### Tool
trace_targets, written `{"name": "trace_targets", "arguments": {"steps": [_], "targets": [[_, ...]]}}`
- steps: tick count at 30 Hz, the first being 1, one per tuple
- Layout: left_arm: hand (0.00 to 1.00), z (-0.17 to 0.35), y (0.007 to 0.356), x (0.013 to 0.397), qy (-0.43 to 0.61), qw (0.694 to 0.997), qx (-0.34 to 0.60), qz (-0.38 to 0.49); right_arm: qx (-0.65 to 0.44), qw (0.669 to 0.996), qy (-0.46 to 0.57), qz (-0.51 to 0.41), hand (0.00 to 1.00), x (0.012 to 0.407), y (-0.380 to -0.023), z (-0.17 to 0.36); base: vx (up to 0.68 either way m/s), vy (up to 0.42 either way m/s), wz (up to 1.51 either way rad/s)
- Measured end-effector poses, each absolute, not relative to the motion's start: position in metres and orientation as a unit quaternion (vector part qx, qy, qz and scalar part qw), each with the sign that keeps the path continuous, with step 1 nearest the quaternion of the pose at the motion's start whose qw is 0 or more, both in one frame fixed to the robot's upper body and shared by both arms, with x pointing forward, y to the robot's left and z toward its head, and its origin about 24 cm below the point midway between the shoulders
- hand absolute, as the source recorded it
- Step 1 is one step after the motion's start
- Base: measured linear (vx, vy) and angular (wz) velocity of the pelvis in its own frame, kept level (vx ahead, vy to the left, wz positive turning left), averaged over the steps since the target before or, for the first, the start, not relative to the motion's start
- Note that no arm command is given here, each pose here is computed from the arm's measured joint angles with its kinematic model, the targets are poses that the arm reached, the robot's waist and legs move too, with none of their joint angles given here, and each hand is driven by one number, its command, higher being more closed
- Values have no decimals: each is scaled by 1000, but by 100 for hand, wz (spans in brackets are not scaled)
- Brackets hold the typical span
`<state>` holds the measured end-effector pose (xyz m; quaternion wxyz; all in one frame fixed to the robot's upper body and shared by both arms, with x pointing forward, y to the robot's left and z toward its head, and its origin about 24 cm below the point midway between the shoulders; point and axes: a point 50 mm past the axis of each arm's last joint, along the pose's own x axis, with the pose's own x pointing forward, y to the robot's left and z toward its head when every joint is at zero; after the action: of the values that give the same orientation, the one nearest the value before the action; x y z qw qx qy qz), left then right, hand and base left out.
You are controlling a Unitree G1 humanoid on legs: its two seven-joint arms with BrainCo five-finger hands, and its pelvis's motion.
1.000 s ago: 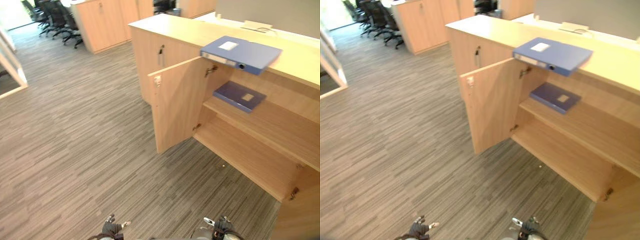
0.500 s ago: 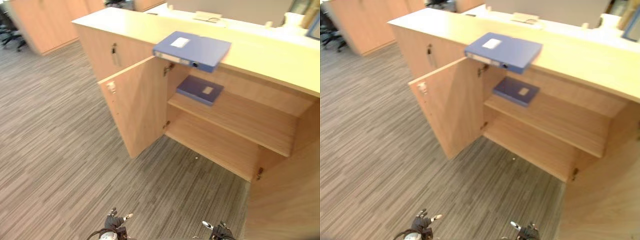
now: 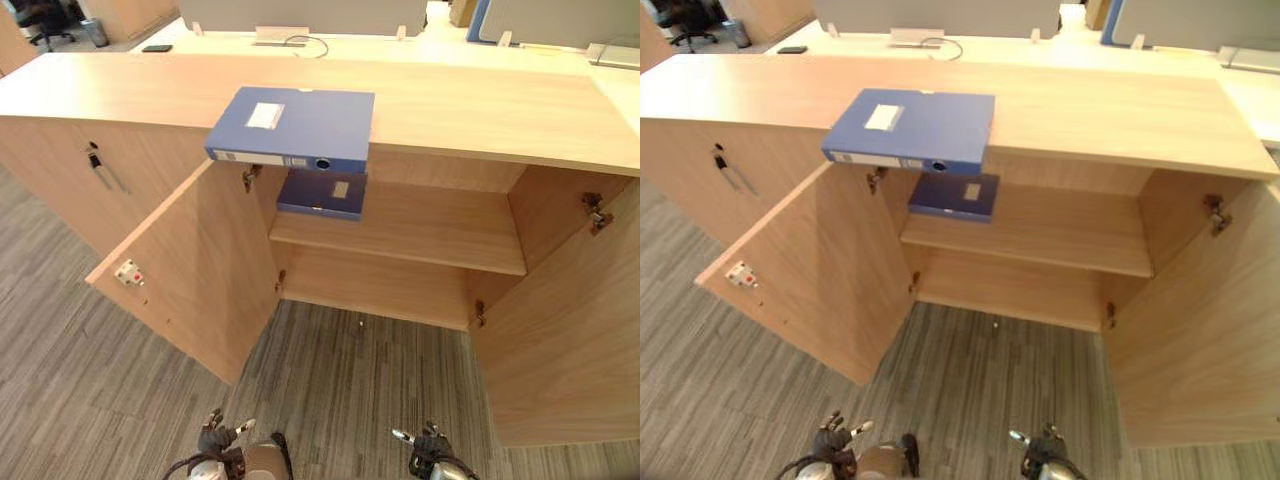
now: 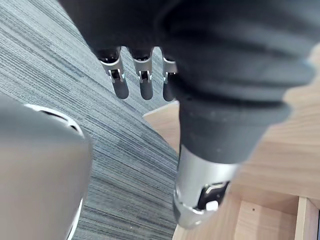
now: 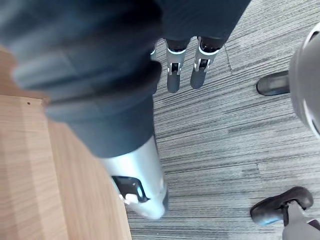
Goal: Walk over to the cabinet, pick up the folder, carry it to the office cabinet, place the folder inside the office cabinet, then close the office cabinet door
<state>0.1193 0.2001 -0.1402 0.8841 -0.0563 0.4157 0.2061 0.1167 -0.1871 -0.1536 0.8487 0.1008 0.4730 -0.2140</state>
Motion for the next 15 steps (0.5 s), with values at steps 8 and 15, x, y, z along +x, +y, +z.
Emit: {"name": "trace_targets", "arguments": {"steps": [8,15], "targets": [[0,-145,196,113,435,878,-51,196,97,835,496,-219,0,104,-192,-159,38,69,-67],[0,-151,186,99,457,869,-51,181,90,819,512,-244,0,89,-212,-160,-23,128,-56]]}}
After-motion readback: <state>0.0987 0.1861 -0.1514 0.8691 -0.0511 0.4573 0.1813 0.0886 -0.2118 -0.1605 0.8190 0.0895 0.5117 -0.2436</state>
